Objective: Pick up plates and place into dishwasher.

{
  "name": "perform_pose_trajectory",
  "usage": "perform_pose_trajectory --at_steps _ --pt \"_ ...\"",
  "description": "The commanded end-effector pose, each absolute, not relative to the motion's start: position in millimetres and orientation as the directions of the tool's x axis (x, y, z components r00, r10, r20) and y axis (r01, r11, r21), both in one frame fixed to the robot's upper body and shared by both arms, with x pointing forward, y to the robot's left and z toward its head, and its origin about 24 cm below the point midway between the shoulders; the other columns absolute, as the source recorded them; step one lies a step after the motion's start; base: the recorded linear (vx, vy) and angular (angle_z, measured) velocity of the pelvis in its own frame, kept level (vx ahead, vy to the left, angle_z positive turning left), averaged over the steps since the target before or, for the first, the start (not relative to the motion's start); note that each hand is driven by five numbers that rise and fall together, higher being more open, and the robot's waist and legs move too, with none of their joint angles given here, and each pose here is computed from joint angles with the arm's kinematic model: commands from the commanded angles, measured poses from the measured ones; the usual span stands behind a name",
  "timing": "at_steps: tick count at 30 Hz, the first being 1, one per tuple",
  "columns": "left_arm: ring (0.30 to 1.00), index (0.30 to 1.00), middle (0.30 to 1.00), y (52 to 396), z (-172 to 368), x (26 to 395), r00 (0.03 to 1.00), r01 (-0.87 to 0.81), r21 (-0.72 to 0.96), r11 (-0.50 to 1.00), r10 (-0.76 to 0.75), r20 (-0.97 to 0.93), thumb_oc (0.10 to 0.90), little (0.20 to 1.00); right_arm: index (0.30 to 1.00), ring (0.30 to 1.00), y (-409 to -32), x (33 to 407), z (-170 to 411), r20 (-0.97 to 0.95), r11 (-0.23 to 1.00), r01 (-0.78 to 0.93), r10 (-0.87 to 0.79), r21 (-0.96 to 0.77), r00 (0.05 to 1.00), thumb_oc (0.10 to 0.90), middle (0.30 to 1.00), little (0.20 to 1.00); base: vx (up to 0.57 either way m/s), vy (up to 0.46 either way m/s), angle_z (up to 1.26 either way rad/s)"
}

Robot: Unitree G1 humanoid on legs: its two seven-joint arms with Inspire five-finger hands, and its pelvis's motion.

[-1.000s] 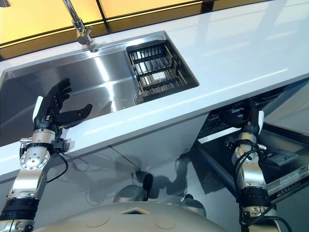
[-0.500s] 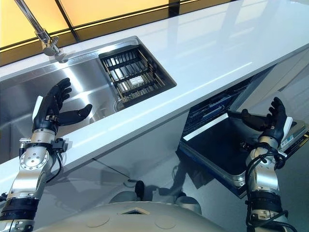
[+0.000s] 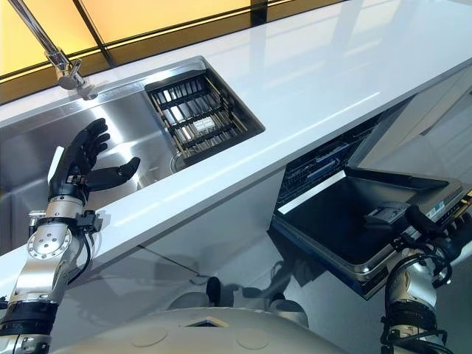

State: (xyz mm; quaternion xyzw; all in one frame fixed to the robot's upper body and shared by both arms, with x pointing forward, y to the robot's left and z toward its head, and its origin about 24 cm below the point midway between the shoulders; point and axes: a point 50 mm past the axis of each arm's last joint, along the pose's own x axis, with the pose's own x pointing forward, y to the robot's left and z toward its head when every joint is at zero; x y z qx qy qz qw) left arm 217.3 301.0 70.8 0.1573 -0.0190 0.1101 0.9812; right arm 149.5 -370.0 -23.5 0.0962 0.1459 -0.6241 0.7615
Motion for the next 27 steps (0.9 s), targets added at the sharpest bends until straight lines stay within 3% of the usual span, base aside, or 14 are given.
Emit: perform_pose_trajectory --at_steps 1,6,10,13,21,24,26,27 --pt "0.9 0.9 0.9 307.8 147.8 244.3 0.898 -0.264 0.268 0.927 0.135 0.419 0.8 0.9 0.9 0.9 -393.2 169.1 16.5 -0.2 0.133 0.974 -0.965 0.182 0.169 0.8 0.9 0.9 0.0 -0.124 0.01" --pt "0.9 0.9 0.9 309.4 148.0 243.2 0.895 -0.252 0.169 0.953 0.163 0.415 0.8 0.9 0.9 0.9 -382.2 159.8 -18.0 -0.356 0.217 0.925 -0.876 0.314 0.326 0.8 0.9 0.9 0.01 -0.116 0.0" --pt "0.9 0.9 0.9 310.5 146.7 244.4 0.887 -0.271 0.144 0.952 0.189 0.42 0.8 0.9 0.9 0.9 -384.1 148.0 -30.6 -0.393 0.186 0.927 -0.865 0.327 0.312 0.8 0.9 0.9 -0.03 -0.084 0.0" --pt "0.9 0.9 0.9 304.2 149.8 247.6 0.875 -0.277 0.134 0.951 0.192 0.444 0.8 0.9 0.9 0.9 -388.6 151.6 -27.4 -0.369 0.186 0.875 -0.852 0.447 0.371 0.8 0.9 0.9 -0.09 -0.027 0.02" --pt "0.9 0.9 0.9 293.5 150.6 250.0 0.845 -0.281 0.087 0.956 0.204 0.494 0.8 0.9 0.9 0.9 -380.6 180.2 -19.5 -0.23 0.415 0.6 -0.658 0.684 0.717 0.8 0.9 0.9 -0.1 0.038 0.01" --pt "0.9 0.9 0.9 293.9 152.1 250.6 0.85 -0.278 0.093 0.956 0.2 0.487 0.8 0.9 0.9 0.9 -382.5 171.7 -31.6 -0.299 0.415 0.617 -0.61 0.669 0.734 0.8 0.9 0.9 0.04 -0.016 0.01" --pt "0.9 0.9 0.9 294.0 151.1 251.3 0.856 -0.277 0.1 0.956 0.198 0.477 0.8 0.9 0.9 0.9 -387.9 165.9 -36.0 -0.355 0.386 0.661 -0.616 0.643 0.704 0.8 0.9 0.9 0.07 -0.039 0.0" --pt "0.9 0.9 0.9 293.4 151.4 252.8 0.861 -0.272 0.105 0.956 0.193 0.47 0.8 0.9 0.9 0.9 -394.7 157.5 -39.7 -0.406 0.333 0.724 -0.653 0.604 0.64 0.8 0.9 0.9 0.06 -0.036 -0.02"
